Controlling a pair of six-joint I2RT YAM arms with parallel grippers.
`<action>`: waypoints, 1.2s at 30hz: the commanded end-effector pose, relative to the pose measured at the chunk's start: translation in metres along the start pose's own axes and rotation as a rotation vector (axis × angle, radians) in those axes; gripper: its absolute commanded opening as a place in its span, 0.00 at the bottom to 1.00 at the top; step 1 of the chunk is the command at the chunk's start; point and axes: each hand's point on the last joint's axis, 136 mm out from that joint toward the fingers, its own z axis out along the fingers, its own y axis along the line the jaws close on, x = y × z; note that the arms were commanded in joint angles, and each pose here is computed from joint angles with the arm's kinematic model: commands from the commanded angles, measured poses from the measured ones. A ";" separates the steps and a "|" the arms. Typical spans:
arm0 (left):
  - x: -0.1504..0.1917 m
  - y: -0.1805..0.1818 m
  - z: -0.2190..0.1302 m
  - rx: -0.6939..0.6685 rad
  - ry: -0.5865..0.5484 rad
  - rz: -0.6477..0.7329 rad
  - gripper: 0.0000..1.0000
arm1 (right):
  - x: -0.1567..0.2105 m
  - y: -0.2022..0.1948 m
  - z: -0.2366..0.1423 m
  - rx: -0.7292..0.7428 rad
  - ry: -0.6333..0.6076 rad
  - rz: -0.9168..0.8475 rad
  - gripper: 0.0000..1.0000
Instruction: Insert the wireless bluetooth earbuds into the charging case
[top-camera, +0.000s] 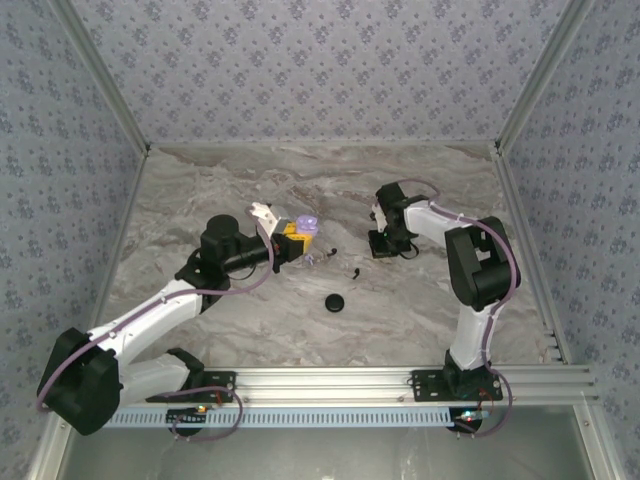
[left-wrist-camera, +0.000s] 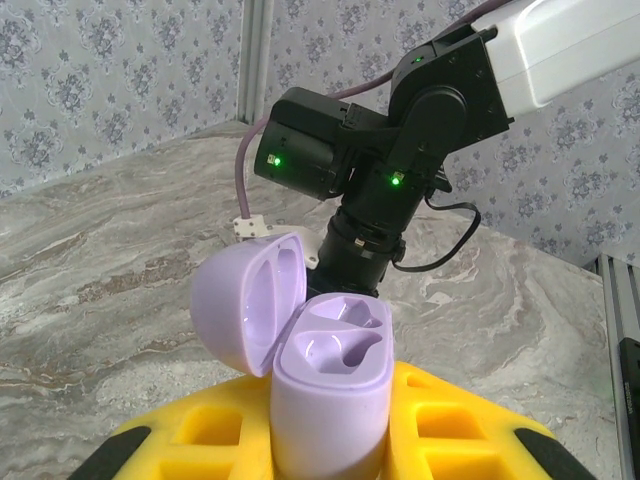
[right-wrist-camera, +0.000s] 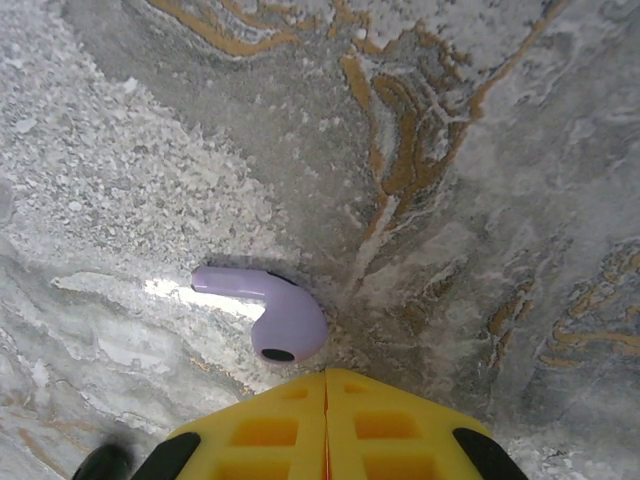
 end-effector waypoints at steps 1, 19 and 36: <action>-0.017 -0.002 0.001 0.004 -0.032 0.031 0.22 | -0.012 -0.004 0.004 0.033 -0.022 0.020 0.08; -0.016 -0.002 0.000 -0.001 -0.030 0.037 0.22 | -0.035 -0.005 0.006 0.053 -0.042 0.006 0.08; -0.017 -0.002 0.000 -0.002 -0.032 0.039 0.22 | -0.037 0.011 -0.034 0.017 -0.091 -0.014 0.20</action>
